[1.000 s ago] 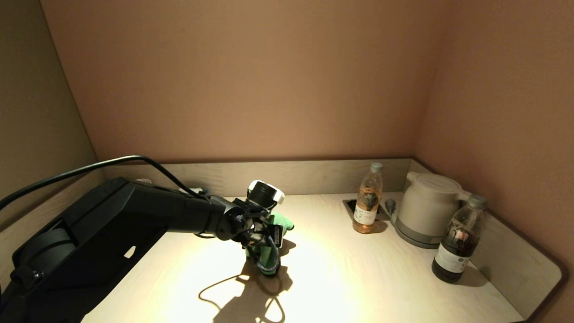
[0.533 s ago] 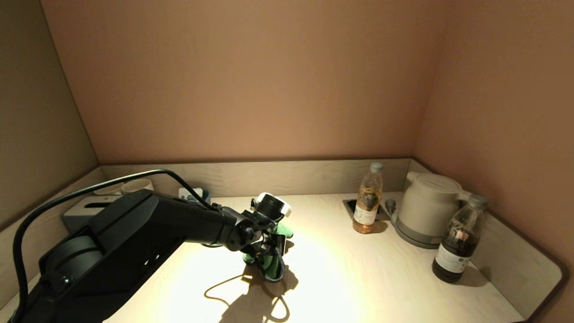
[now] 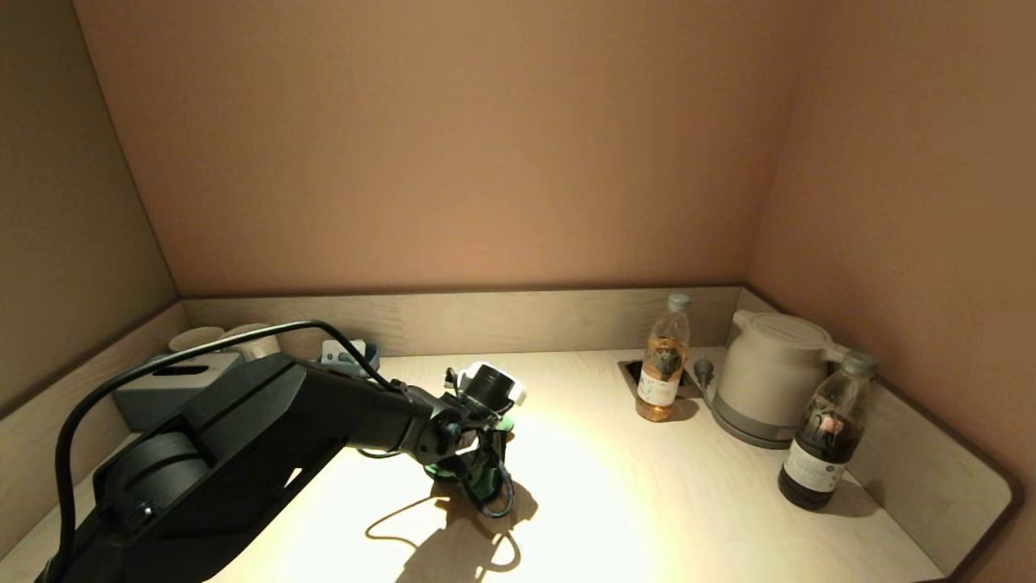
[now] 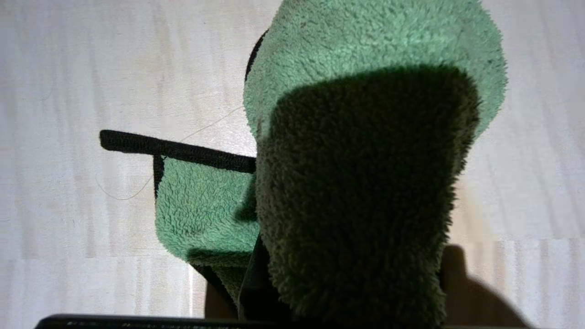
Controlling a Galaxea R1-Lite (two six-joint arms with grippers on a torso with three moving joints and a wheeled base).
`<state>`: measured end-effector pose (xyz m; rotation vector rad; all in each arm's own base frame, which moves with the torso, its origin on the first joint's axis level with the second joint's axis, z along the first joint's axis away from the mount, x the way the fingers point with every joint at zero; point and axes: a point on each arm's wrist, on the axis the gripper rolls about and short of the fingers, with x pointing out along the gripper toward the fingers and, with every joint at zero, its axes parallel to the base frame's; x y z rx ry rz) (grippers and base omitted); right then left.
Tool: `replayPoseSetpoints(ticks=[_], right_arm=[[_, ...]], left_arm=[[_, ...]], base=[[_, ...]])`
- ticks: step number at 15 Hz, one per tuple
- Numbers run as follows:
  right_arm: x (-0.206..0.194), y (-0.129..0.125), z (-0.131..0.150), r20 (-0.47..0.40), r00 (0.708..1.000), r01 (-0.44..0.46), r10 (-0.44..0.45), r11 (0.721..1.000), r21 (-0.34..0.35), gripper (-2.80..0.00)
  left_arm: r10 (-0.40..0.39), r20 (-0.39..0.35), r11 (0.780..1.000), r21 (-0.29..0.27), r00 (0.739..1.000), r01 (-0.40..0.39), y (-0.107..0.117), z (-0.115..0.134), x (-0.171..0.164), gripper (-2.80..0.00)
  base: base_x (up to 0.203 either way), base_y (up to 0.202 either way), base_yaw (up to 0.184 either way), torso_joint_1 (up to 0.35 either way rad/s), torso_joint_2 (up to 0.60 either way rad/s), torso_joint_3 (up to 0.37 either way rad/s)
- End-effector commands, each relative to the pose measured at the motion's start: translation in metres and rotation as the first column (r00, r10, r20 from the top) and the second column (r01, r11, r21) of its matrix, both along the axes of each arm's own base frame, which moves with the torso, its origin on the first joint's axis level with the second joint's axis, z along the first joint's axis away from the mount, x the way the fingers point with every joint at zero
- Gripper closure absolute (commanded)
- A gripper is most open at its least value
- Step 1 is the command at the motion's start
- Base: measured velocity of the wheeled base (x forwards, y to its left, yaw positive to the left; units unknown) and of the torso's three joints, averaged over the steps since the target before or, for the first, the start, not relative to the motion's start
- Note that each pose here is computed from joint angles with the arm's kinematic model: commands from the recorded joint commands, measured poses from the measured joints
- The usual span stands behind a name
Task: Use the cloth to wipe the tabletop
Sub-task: Sweep the stains on the table
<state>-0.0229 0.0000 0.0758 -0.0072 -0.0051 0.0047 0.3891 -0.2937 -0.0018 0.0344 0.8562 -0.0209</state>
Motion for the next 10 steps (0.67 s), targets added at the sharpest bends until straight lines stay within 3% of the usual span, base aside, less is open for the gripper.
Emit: replayPoseSetpoints(ticks=[1,3,4,6,10], right_arm=[[0.0,0.0,0.0,0.0,1.0,-0.001,0.001,1.0,0.0,0.0],[0.0,0.0,0.0,0.0,1.0,-0.001,0.001,1.0,0.0,0.0],[0.0,0.0,0.0,0.0,1.0,-0.001,0.001,1.0,0.0,0.0],[0.0,0.0,0.0,0.0,1.0,-0.001,0.001,1.0,0.0,0.0],[0.0,0.0,0.0,0.0,1.0,-0.001,0.001,1.0,0.0,0.0]], left_arm=[[0.056,-0.004,0.998,-0.004,0.998,-0.056,0.009,-0.004,0.006,0.0],[0.065,-0.003,0.998,-0.003,0.998,-0.065,0.011,-0.004,0.007,0.0],[0.16,0.019,0.987,0.021,0.987,-0.161,0.026,-0.005,0.013,0.0],[0.207,0.017,0.978,0.036,0.978,-0.208,0.034,-0.008,0.014,0.0],[0.293,-0.058,0.956,0.048,0.954,-0.29,0.038,0.008,-0.006,0.0]], base=[[0.0,0.0,0.0,0.0,0.0,0.0],[0.0,0.0,0.0,0.0,0.0,0.0],[0.0,0.0,0.0,0.0,0.0,0.0],[0.0,0.0,0.0,0.0,0.0,0.0],[0.0,0.0,0.0,0.0,0.0,0.0]])
